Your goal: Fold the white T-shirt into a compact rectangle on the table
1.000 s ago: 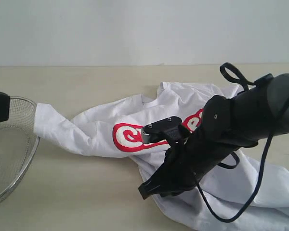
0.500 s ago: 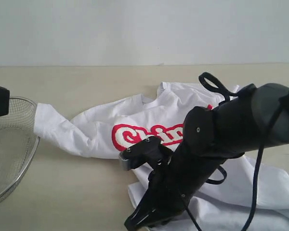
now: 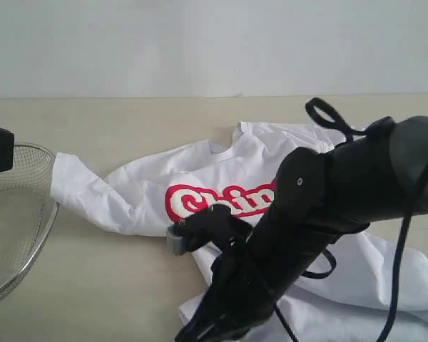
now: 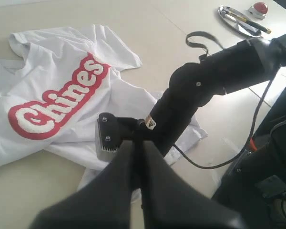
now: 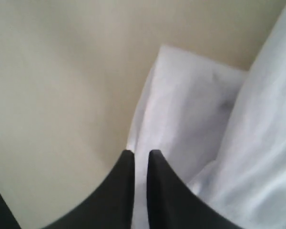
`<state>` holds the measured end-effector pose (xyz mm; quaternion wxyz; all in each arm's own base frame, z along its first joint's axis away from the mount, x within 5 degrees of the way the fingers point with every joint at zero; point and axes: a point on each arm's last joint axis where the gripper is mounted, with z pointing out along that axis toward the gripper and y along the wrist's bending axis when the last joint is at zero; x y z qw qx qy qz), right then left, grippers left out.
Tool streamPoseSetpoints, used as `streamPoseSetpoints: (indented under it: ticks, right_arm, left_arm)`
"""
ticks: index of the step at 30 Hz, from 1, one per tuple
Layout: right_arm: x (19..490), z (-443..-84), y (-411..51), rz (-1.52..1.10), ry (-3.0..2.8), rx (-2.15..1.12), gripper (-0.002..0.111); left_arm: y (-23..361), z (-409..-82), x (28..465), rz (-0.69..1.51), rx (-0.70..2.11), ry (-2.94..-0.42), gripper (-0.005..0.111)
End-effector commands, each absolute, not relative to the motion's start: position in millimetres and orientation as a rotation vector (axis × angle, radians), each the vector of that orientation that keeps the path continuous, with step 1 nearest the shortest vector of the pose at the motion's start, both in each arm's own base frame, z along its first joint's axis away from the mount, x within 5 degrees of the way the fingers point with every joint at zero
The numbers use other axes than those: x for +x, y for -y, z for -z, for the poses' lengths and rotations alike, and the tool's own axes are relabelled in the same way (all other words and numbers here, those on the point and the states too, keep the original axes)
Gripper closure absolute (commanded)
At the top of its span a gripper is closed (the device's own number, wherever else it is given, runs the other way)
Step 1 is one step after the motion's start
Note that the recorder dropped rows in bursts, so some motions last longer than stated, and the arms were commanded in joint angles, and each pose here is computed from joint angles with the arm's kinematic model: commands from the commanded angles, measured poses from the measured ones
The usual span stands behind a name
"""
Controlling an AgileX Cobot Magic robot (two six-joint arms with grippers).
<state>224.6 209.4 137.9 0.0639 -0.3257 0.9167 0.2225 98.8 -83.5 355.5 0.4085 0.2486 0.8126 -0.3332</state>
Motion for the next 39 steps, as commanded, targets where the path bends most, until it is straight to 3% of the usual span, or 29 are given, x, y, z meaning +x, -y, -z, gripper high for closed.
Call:
streamPoseSetpoints:
  ticks: [1, 23, 39]
  right_arm:
    - [230, -170, -207, -0.654, -2.633, -0.86, 0.102]
    - [229, -245, -184, -0.535, -2.369, -0.593, 0.102]
    - [224, -250, -181, -0.539, -2.38, -0.593, 0.102]
  left_arm:
    - [83, -355, 98, 0.84, 0.624, -2.043, 0.102]
    - [84, -360, 100, 0.87, 0.568, -2.005, 0.102]
    - [83, -361, 102, 0.857, 0.546, -1.987, 0.102]
